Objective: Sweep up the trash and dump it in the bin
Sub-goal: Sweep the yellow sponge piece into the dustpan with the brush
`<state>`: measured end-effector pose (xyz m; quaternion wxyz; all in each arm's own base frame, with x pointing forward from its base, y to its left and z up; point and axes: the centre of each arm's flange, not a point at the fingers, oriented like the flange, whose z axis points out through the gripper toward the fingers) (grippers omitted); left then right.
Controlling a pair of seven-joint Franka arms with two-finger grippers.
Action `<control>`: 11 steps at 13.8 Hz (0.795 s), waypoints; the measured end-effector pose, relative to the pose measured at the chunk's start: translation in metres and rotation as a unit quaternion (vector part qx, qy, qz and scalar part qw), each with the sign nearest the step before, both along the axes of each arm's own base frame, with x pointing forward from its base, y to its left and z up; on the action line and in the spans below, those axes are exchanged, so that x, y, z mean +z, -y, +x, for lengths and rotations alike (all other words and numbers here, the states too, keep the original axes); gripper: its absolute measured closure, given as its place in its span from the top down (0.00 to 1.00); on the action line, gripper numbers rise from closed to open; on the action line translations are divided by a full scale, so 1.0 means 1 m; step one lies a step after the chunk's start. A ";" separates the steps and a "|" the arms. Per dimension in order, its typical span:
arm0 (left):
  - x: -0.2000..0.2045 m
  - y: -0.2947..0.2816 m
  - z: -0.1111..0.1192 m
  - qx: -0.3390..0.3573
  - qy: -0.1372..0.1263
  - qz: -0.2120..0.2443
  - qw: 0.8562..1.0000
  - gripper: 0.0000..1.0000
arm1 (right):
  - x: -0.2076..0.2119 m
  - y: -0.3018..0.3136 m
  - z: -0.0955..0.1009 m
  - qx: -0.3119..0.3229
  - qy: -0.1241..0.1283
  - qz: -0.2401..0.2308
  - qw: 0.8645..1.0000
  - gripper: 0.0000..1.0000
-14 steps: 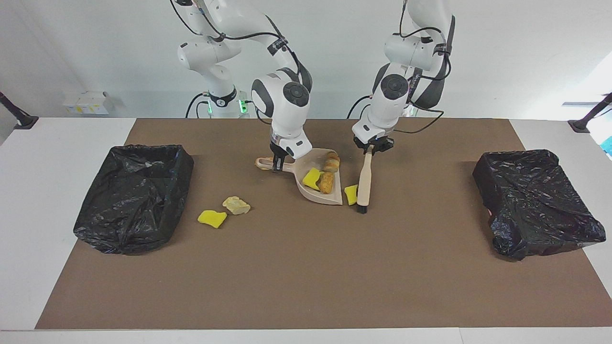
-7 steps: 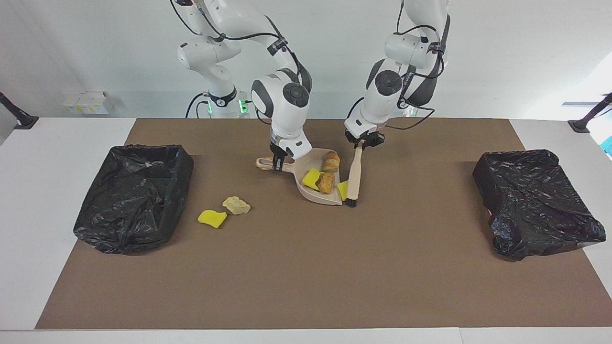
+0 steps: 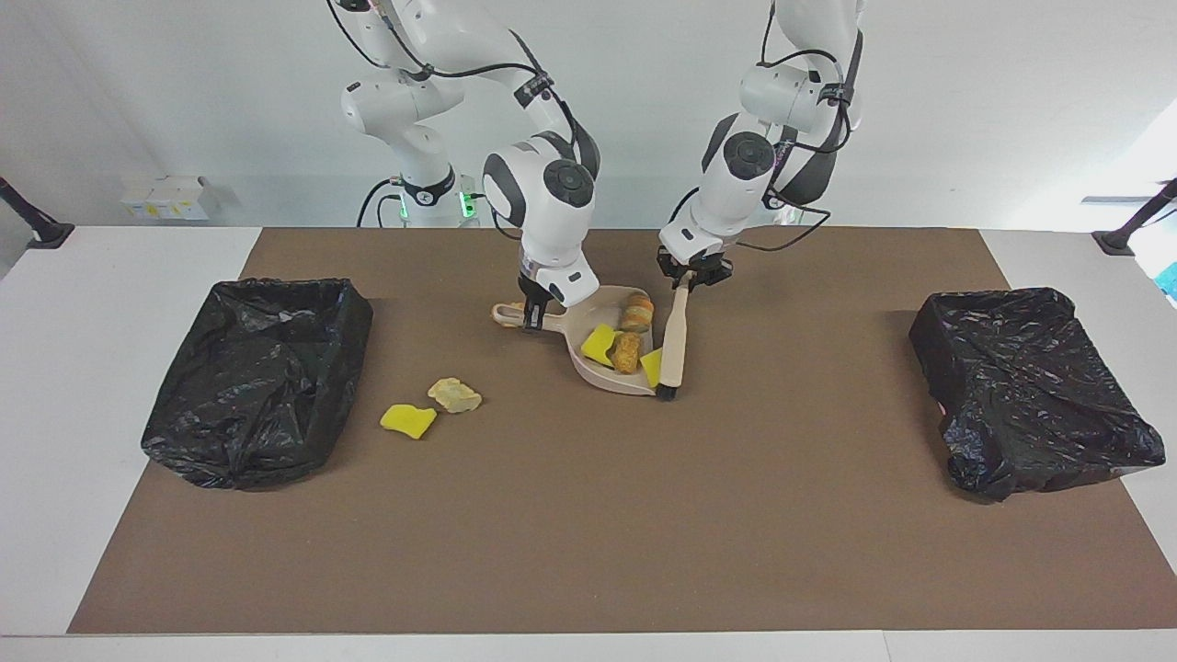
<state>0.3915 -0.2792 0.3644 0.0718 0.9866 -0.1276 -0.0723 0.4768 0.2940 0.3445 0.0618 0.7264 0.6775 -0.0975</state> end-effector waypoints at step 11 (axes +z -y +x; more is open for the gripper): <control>0.003 0.002 -0.005 -0.011 -0.023 -0.042 0.999 0.26 | 0.000 0.000 0.000 -0.001 0.000 0.000 1.000 0.33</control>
